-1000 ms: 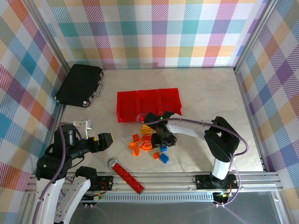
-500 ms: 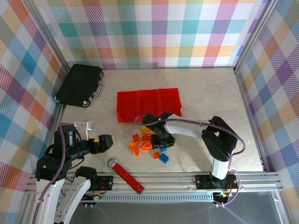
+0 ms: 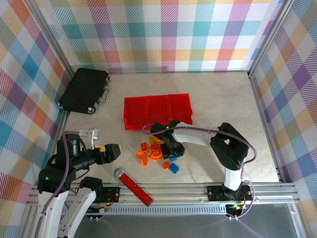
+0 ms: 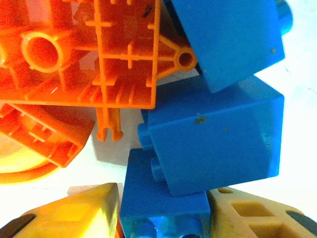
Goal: Sort the legos into containers by color
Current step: Pick up the lego from the bottom-center of the table.
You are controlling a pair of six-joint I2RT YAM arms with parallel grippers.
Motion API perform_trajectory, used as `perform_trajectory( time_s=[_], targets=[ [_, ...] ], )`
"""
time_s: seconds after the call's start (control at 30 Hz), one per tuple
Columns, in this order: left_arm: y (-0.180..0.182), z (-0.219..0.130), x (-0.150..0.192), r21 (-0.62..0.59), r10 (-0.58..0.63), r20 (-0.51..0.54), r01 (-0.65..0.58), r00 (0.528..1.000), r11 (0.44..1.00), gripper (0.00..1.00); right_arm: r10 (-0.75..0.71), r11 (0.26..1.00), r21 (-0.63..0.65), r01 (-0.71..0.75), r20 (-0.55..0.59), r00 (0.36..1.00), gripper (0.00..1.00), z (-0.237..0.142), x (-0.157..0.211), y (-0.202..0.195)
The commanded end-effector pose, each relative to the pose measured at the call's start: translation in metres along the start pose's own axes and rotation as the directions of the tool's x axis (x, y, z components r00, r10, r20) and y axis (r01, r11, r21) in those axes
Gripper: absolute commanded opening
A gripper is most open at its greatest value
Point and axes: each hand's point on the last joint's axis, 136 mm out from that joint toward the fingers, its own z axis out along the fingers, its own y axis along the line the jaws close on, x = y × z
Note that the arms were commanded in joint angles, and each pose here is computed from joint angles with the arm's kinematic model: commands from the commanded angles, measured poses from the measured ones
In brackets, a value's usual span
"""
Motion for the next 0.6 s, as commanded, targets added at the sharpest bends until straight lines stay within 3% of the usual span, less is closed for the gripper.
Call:
perform_trajectory(
  time_s=[0.0, 0.37, 0.57],
  targets=[
    [-0.004, 0.002, 0.001, 0.032, 0.015, -0.003, -0.015, 1.000, 0.999, 1.00, -0.018, 1.000, 0.003, 0.018, 0.024, 1.000, 0.45, -0.011, 0.001, -0.001],
    [-0.003, 0.006, -0.003, 0.024, 0.005, 0.000, -0.005, 1.000, 1.000, 1.00, -0.094, 0.995, 0.011, 0.094, -0.010, 0.996, 0.22, -0.018, 0.011, -0.006],
    [-0.004, 0.007, -0.004, 0.032, 0.007, 0.000, -0.007, 1.000, 0.999, 1.00, -0.101, 0.994, -0.039, 0.102, 0.039, 0.994, 0.18, -0.052, 0.018, -0.009]
  ],
)
